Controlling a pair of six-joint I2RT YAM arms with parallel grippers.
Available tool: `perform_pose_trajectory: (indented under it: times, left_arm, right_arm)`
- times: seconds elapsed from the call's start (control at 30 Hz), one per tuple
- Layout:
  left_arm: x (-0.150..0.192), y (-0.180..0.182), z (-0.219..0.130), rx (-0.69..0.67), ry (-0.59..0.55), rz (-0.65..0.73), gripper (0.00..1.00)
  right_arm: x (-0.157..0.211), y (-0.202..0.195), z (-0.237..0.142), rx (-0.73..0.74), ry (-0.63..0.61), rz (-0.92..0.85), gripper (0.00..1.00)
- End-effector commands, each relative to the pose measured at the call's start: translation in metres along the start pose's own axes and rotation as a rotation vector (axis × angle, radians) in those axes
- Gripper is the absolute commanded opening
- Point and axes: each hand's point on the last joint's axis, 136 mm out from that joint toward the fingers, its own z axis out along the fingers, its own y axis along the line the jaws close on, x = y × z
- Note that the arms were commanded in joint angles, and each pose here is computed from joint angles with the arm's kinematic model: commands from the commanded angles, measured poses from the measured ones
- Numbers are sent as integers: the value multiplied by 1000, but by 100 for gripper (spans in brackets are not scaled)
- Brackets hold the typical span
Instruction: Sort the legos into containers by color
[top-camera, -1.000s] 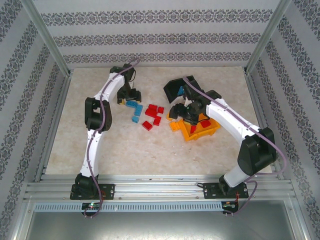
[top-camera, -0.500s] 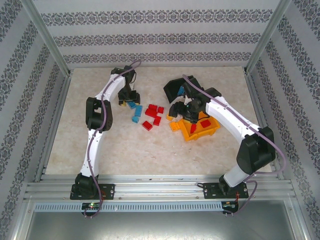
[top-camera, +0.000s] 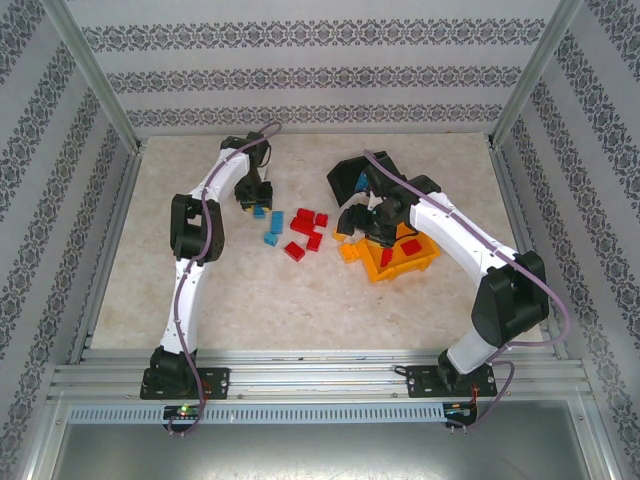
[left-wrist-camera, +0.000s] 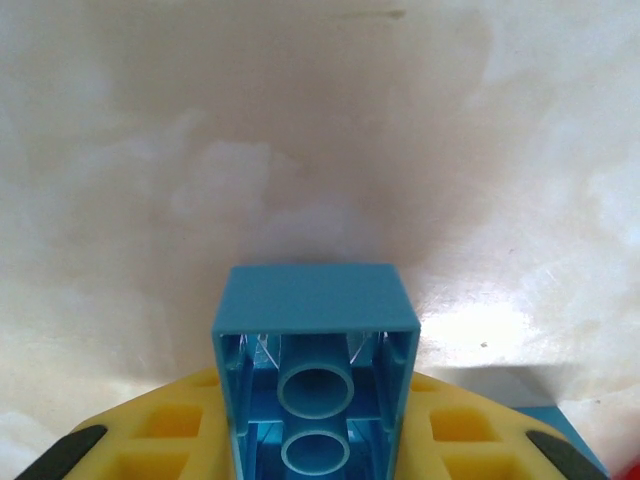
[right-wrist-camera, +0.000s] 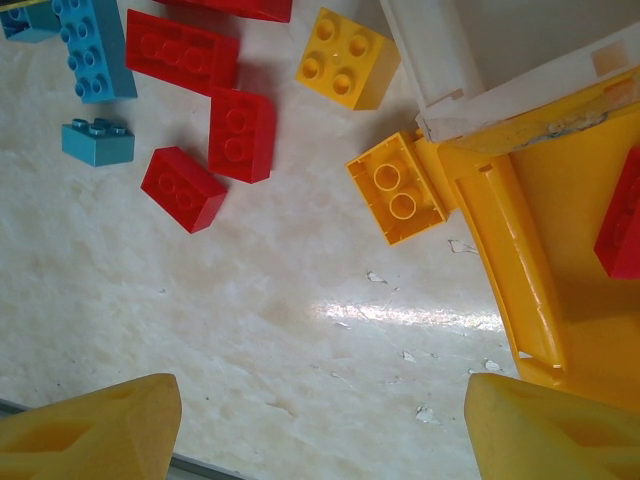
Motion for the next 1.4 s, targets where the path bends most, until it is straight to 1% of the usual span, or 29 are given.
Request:
perform_pose_trajectory:
  times: [0.0, 0.07, 0.1, 0.27, 0.33, 0.43, 0.53, 0.63, 0.7, 0.77, 0.8, 0.83, 0.87, 0.97, 1.03, 1.13, 1.23, 1.3, 1.37]
  left_arm:
    - [-3, -16, -32, 92, -47, -31, 28]
    - [-9, -35, -48, 183, -82, -66, 28]
    - [-12, -48, -56, 249, -96, -90, 28]
    - [-34, -144, -84, 669, -128, -202, 28]
    - [-47, -179, -92, 807, -149, -233, 28]
    - [-61, -223, -95, 951, -148, -260, 29]
    - [-67, -262, -91, 1039, -116, -262, 29]
    - [-76, -284, -88, 1095, -118, -274, 29]
    - [-84, -288, -84, 1125, -121, -309, 30]
    - [-90, -289, -79, 1144, -123, -337, 33]
    - [-91, -289, -78, 1150, -127, -341, 37]
    - [-92, -289, -77, 1155, -127, -345, 46]
    - [-93, -290, -76, 1156, -126, -347, 51]
    - [-91, -290, -77, 1152, -124, -338, 58]
    - [-89, -289, -82, 1153, -123, -318, 61]
    - [-81, -286, -94, 1129, -129, -266, 62]
    - [-69, -276, -108, 1074, -144, -200, 63]
    - [-61, -267, -120, 1033, -161, -155, 63]
    - [-50, -252, -131, 962, -188, -110, 64]
  right_arm:
    - [-3, -3, -11, 17, -35, -13, 75]
    - [-7, -10, -19, 22, -63, 1, 75]
    - [-8, -14, -23, 14, -80, 17, 75]
    - [-12, -45, -42, -32, -143, 141, 75]
    - [-11, -56, -46, -47, -155, 179, 75]
    - [-9, -66, -52, -52, -169, 206, 75]
    - [-6, -72, -54, -54, -177, 219, 75]
    - [-3, -76, -56, -59, -184, 227, 75]
    - [-1, -77, -59, -62, -190, 228, 75]
    - [1, -79, -60, -59, -194, 227, 75]
    - [2, -80, -61, -57, -196, 229, 75]
    - [3, -81, -61, -58, -196, 231, 75]
    - [4, -81, -61, -60, -195, 231, 75]
    - [5, -81, -60, -62, -193, 234, 75]
    - [4, -79, -59, -69, -192, 231, 75]
    - [1, -75, -57, -61, -184, 206, 75]
    - [-1, -62, -53, -36, -164, 137, 75]
    - [0, -50, -43, -20, -122, 73, 75]
    - [4, -34, -29, 7, -51, -1, 74]
